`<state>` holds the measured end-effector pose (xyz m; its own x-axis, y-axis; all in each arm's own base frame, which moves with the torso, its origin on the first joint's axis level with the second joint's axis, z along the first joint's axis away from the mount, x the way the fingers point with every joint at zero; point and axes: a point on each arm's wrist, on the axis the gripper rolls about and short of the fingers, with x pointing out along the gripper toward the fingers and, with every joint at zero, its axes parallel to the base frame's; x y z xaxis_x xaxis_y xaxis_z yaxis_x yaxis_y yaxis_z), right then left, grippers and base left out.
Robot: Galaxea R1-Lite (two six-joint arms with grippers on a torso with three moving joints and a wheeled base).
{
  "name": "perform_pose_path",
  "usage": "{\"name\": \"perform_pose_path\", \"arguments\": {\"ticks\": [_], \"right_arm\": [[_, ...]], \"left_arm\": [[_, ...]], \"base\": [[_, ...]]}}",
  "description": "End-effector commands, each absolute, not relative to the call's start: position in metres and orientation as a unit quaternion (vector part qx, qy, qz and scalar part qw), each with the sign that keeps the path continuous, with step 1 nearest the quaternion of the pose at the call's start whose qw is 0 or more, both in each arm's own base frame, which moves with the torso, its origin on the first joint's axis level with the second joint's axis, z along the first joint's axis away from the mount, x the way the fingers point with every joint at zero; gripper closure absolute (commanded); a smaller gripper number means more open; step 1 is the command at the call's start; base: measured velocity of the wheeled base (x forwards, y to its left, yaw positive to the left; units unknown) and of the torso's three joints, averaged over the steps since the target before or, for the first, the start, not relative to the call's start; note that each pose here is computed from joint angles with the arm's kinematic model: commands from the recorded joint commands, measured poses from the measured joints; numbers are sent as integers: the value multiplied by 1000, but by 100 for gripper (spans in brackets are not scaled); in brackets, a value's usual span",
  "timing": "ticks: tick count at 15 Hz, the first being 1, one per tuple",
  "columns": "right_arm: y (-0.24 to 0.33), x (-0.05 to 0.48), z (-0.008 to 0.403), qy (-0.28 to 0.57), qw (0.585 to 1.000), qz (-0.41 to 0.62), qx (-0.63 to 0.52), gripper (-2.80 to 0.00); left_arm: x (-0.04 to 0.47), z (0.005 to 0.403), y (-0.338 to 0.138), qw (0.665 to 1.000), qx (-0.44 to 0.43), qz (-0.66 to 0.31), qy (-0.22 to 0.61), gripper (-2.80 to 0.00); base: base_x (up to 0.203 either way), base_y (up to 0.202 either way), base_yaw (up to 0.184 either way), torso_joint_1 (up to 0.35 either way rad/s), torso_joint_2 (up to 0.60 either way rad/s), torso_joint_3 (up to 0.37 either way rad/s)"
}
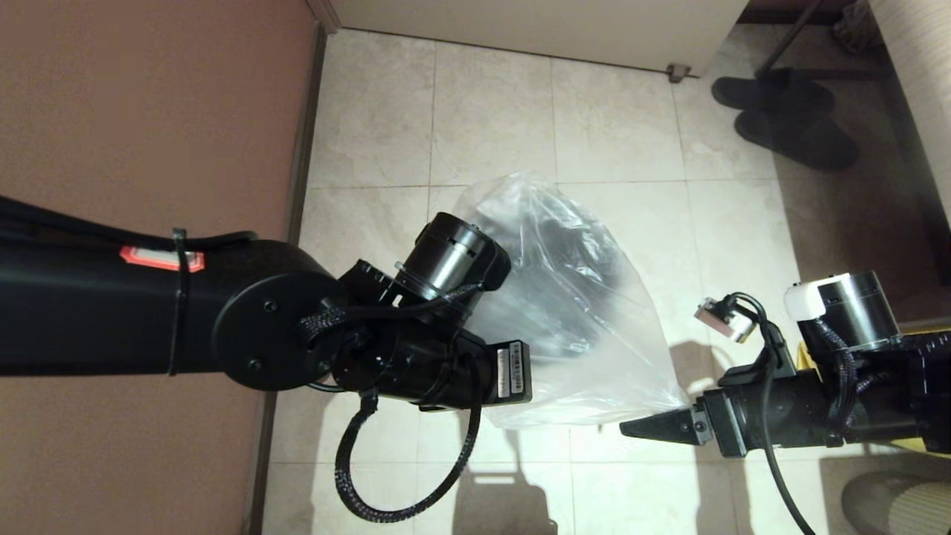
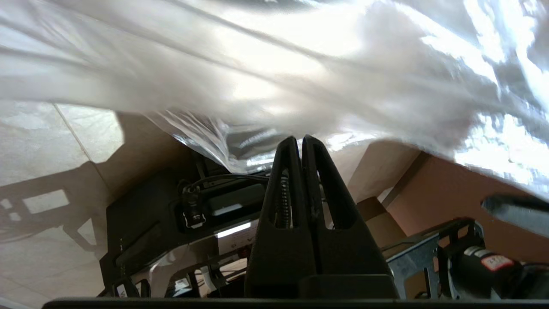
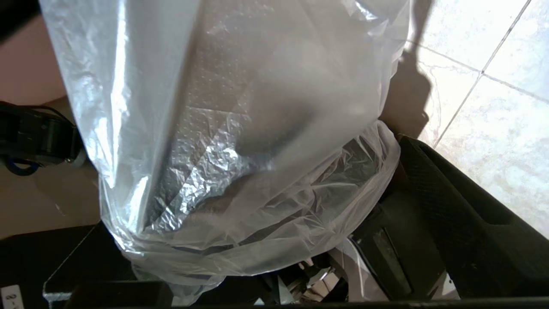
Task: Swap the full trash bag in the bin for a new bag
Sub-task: Put the new garbage bag on the trash can
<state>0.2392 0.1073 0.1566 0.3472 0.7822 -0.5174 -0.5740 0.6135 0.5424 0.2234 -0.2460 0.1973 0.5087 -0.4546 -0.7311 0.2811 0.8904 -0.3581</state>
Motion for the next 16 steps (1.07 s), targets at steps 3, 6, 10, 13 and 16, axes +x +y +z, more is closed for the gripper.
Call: {"name": "perform_pose_path", "arguments": {"ticks": [3, 6, 10, 13, 16], "right_arm": [[108, 241, 162, 381, 811, 421, 138, -280], [109, 241, 164, 379, 812, 422, 141, -280], [108, 240, 168, 376, 813, 420, 148, -280], [107, 239, 167, 381, 811, 419, 150, -280], [106, 235, 163, 388, 808, 417, 151, -280]], "left_arm": [[217, 200, -247, 866, -93, -215, 442, 0], [225, 181, -253, 865, -69, -205, 453, 0], [247, 161, -268, 896, -90, -243, 360, 0], [276, 161, -275, 927, -98, -225, 284, 0], [299, 187, -270, 946, -136, -201, 216, 0]], "base": [[0, 0, 0, 0, 0, 0], [0, 0, 0, 0, 0, 0], [0, 0, 0, 0, 0, 0], [0, 0, 0, 0, 0, 0], [0, 0, 0, 0, 0, 0]]}}
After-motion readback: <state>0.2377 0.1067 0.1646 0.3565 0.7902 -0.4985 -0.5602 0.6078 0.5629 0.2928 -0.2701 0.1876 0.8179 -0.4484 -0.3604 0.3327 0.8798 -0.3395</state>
